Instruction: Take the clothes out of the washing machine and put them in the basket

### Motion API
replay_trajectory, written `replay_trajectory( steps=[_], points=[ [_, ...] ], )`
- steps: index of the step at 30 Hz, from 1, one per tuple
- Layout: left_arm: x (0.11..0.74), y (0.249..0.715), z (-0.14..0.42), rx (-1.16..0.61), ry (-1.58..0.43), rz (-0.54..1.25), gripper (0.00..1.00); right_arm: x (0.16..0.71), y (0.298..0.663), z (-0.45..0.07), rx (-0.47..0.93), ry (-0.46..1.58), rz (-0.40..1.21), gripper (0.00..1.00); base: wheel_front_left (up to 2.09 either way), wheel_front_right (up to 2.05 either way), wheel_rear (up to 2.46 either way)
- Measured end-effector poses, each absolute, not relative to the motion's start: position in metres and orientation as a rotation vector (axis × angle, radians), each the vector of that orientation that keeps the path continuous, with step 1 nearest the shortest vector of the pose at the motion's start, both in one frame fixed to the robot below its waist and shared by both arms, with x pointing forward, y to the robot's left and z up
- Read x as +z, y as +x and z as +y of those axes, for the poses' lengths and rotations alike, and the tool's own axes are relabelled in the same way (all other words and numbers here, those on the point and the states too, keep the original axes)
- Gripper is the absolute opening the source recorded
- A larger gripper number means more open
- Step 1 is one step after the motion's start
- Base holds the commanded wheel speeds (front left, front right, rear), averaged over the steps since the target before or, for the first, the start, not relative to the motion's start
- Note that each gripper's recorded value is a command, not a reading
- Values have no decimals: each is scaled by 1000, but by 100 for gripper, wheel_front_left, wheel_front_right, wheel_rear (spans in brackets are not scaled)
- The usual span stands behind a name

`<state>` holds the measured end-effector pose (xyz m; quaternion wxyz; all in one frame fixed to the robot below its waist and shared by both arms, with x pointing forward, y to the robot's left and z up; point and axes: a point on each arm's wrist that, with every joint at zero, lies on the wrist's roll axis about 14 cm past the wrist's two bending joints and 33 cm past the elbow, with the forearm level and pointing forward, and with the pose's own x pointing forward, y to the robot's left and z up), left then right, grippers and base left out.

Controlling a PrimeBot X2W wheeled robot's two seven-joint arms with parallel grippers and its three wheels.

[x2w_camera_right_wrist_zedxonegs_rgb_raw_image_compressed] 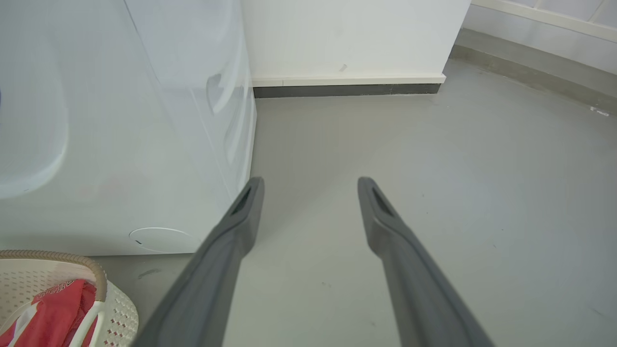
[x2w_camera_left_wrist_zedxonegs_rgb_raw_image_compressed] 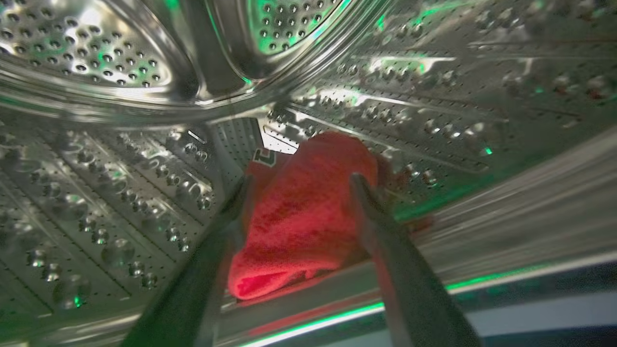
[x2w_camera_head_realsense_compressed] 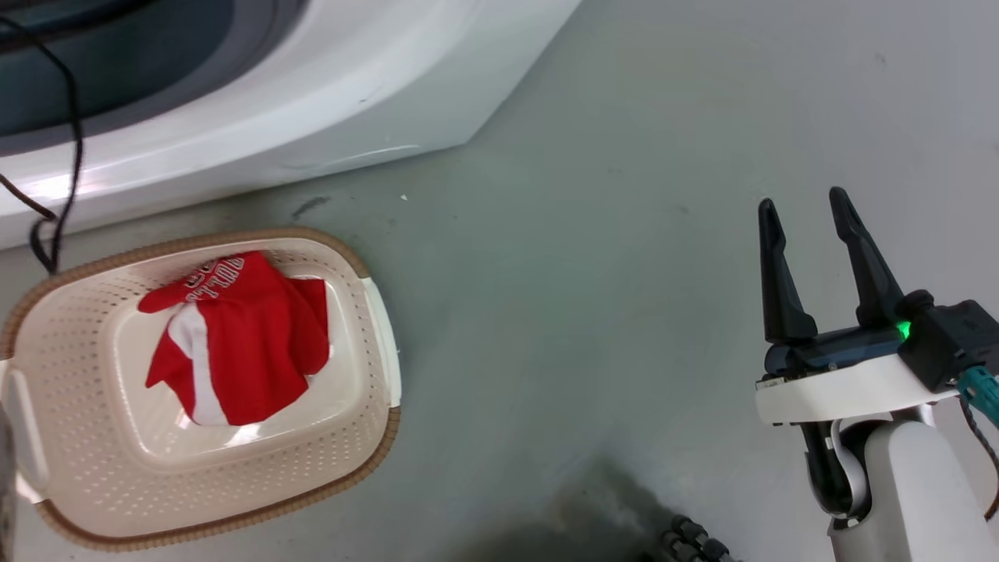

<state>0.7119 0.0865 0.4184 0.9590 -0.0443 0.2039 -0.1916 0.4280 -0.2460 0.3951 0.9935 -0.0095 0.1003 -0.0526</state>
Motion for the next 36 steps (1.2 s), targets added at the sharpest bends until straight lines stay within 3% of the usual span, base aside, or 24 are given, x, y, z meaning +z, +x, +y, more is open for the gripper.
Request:
replay_trajectory(
  steps=[12, 23, 25, 36],
  points=[
    [346, 739, 75, -362, -10, 717, 100, 372, 417, -250, -125, -3, 282, 100, 0, 0, 0],
    [301, 744, 86, -308, 48, 811, 100, 358, 407, -242, -113, 15, 333, 100, 0, 0, 0],
    [299, 744, 86, -309, 49, 817, 0, 358, 406, -244, -122, 18, 336, 100, 0, 0, 0],
    [324, 755, 88, -319, 38, 669, 0, 361, 409, -242, -112, 16, 322, 100, 0, 0, 0]
  ],
)
